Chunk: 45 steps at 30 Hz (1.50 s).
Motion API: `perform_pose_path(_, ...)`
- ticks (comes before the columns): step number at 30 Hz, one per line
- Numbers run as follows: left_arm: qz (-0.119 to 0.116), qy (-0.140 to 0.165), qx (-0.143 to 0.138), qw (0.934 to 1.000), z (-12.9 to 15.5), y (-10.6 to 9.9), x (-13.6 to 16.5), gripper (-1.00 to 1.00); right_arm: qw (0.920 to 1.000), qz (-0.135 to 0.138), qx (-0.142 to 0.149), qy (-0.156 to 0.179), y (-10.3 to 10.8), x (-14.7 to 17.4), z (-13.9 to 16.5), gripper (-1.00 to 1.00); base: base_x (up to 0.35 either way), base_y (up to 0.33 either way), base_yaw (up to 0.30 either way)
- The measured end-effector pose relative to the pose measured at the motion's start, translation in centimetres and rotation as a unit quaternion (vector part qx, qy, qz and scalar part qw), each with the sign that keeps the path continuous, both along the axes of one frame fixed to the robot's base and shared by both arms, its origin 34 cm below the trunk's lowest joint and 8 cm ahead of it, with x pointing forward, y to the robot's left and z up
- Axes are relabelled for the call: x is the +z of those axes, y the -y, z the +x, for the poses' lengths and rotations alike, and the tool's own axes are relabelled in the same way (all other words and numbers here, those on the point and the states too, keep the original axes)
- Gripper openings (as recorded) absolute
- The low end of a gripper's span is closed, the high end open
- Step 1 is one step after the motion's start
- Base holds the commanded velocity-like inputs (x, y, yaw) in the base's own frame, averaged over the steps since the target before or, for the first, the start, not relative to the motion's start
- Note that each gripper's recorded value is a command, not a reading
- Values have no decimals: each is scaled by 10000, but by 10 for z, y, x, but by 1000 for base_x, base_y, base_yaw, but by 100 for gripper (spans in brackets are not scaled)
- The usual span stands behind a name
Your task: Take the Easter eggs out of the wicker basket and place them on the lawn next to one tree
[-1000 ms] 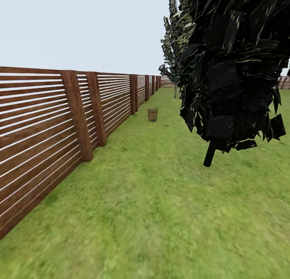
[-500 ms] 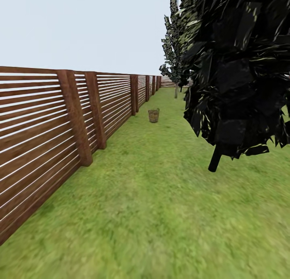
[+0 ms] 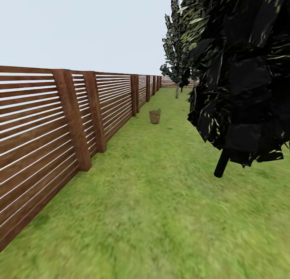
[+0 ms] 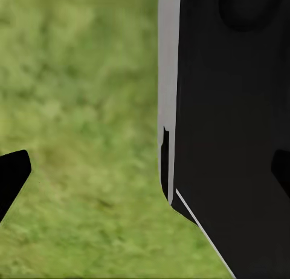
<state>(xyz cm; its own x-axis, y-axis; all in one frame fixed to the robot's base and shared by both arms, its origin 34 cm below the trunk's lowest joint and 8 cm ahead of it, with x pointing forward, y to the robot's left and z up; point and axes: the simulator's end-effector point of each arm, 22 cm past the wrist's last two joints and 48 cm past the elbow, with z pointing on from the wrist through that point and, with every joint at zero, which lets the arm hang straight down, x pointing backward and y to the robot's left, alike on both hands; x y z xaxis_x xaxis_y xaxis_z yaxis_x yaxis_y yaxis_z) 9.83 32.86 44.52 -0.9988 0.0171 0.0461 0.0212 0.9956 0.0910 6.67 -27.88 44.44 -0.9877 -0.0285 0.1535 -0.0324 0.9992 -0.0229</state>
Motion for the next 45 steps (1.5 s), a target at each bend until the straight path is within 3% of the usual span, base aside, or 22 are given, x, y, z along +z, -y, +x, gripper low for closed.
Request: perform_pose_path(45, 0, 0, 8, 10000, 0, 0, 0, 100, 10000, 20, -8, 7, -1, 0, 0, 100, 335, 90, 0)
